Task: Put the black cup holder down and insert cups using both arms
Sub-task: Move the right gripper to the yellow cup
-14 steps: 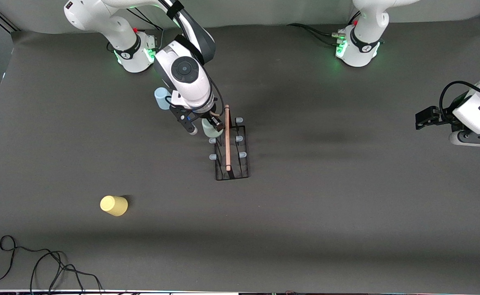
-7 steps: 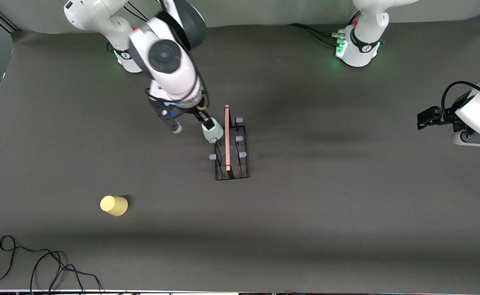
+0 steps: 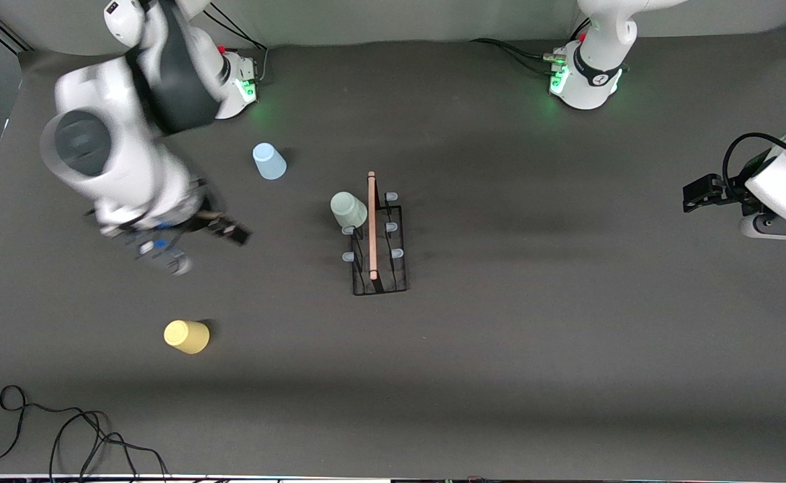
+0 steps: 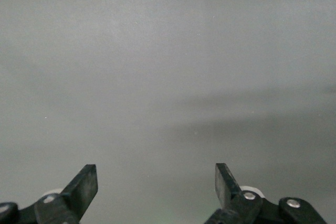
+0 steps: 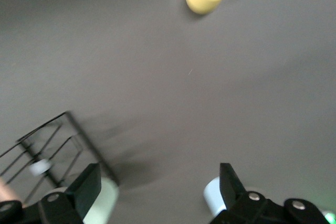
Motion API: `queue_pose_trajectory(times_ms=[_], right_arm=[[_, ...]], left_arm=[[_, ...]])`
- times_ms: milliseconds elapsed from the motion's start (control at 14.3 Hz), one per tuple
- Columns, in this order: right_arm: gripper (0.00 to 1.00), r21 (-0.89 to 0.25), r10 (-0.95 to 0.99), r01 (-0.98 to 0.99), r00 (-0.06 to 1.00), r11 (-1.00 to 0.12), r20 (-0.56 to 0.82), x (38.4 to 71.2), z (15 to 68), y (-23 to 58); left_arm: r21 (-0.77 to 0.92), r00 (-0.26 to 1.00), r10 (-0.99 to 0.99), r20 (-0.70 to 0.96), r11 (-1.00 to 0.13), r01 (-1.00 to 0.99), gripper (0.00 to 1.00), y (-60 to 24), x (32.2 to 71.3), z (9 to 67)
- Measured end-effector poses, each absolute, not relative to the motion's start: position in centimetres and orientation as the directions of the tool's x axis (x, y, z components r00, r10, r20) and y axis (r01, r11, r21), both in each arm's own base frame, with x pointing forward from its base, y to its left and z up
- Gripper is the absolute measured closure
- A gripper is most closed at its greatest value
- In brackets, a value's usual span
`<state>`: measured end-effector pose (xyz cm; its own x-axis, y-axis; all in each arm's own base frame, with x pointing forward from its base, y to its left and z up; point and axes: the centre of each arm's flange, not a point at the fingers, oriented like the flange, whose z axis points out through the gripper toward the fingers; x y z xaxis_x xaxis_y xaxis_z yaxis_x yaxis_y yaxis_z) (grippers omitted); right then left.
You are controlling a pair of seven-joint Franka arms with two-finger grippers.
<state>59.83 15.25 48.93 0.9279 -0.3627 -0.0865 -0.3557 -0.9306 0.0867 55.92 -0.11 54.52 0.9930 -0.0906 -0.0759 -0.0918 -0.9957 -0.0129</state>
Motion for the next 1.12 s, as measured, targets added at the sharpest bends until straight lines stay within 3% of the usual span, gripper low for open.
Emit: queue_pose_trajectory(times_ms=[350,771,1121], right_arm=[[0.0,0.051,-0.075,-0.072,0.995,-0.996,-0.065,66.0,47.4,0.8],[0.0,-0.001,-0.032,-0.032,0.999,-0.999,0.013,70.8,37.2,2.3],[0.0,0.024,-0.017,-0.017,1.0,-1.0,0.022,71.8,28.5,2.0]], left_arm=[[-0.013,0.993,-0.09,-0.076,-0.996,-0.091,0.0,-0.1,55.9,54.5],[-0.013,0.993,-0.09,-0.076,-0.996,-0.091,0.0,-0.1,55.9,54.5],[-0.013,0.993,-0.09,-0.076,-0.996,-0.091,0.0,-0.1,55.9,54.5]])
